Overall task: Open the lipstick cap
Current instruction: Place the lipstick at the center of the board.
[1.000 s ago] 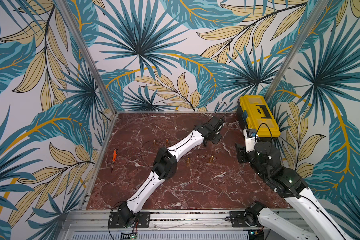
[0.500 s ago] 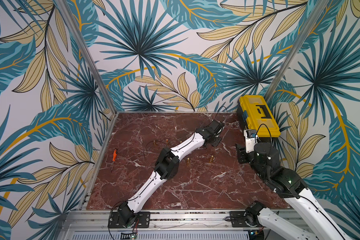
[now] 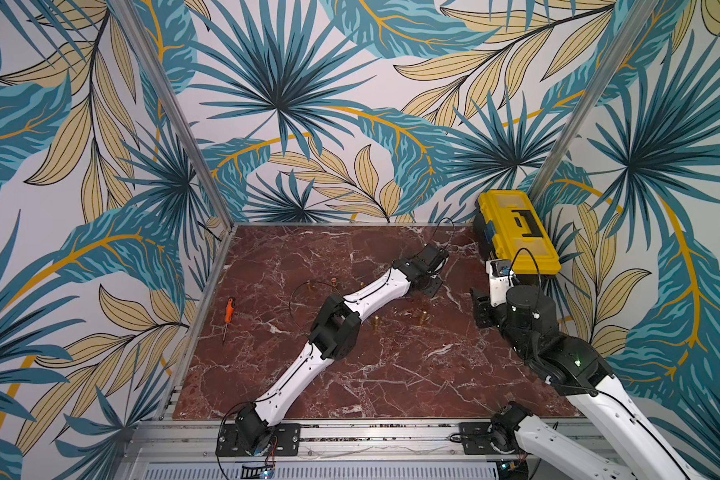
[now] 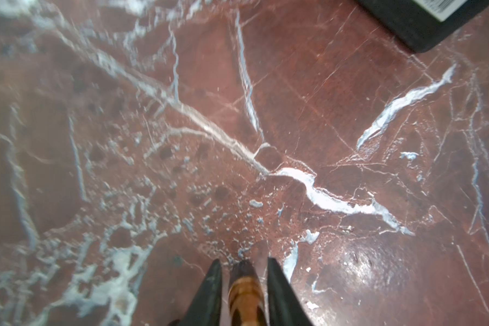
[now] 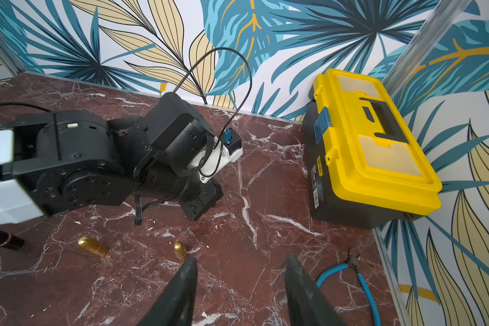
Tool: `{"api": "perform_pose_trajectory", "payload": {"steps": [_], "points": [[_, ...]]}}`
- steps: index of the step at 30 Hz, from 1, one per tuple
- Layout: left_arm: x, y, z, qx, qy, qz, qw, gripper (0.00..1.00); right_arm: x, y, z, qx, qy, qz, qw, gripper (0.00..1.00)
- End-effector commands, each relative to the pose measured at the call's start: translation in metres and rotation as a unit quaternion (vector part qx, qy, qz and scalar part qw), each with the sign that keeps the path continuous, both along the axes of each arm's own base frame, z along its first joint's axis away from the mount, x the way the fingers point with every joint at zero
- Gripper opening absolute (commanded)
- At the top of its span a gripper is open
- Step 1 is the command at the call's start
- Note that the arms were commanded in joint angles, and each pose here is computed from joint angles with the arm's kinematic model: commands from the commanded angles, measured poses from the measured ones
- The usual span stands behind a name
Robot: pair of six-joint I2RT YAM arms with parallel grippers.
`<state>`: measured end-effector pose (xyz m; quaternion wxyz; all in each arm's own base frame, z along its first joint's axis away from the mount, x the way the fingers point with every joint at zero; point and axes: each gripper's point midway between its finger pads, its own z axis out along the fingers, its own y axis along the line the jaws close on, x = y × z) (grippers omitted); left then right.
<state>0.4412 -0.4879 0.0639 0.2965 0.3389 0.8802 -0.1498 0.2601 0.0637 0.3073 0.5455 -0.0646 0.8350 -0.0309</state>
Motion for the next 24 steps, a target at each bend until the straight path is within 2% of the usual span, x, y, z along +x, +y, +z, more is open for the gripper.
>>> {"api": "perform_pose_trajectory", "payload": {"steps": [1,2,7,12,23,24], "points": [[-0.002,-0.003,0.008,-0.004,-0.007,-0.002,1.0,0.35,0.001,-0.001,-0.002,0.001,-0.004,-0.006,1.0,0.52],[-0.002,-0.003,0.01,-0.005,-0.008,-0.002,1.0,0.38,0.001,-0.001,-0.002,0.002,-0.004,-0.006,1.0,0.51],[-0.001,-0.002,0.016,-0.008,-0.012,0.0,1.0,0.43,0.001,0.0,-0.003,0.002,-0.003,-0.004,1.0,0.52],[0.0,-0.003,0.036,-0.021,-0.023,0.002,1.0,0.47,0.0,-0.001,-0.002,0.003,-0.004,-0.005,1.0,0.52],[-0.002,0.015,0.123,-0.076,-0.046,0.021,0.996,0.56,-0.002,-0.002,0.003,0.011,-0.012,-0.004,1.0,0.52],[-0.004,0.022,0.144,-0.096,-0.042,0.025,0.994,0.56,-0.002,-0.002,0.003,0.011,-0.011,-0.004,1.0,0.52]]}}
